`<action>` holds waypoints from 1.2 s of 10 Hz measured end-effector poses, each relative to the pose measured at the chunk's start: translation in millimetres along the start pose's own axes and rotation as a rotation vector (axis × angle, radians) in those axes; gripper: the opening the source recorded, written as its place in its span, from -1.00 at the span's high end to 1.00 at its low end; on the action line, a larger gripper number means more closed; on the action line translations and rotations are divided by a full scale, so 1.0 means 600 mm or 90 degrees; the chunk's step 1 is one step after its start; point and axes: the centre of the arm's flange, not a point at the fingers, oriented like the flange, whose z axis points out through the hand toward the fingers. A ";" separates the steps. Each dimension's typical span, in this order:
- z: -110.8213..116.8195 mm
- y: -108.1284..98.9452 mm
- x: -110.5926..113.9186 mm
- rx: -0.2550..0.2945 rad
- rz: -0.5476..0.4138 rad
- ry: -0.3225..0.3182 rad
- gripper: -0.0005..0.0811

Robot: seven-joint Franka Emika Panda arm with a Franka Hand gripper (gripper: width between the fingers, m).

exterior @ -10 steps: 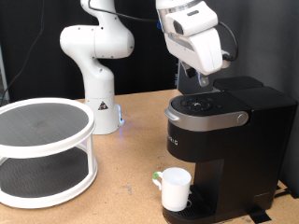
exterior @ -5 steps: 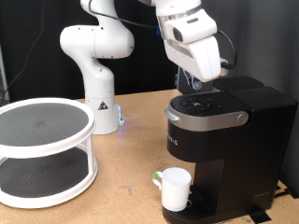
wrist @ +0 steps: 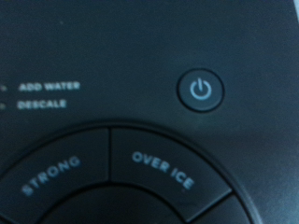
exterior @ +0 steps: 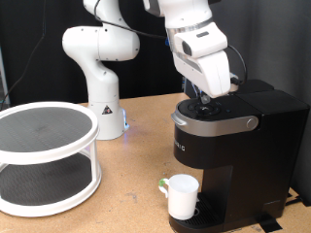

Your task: Make a cup of coffee with the keurig machine

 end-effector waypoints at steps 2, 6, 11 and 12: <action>0.007 0.004 0.000 0.001 0.000 -0.002 0.97; 0.019 0.009 -0.004 -0.004 0.002 -0.015 0.97; 0.020 0.010 -0.005 -0.005 0.001 -0.018 0.97; 0.021 0.011 -0.005 -0.007 0.001 -0.020 0.97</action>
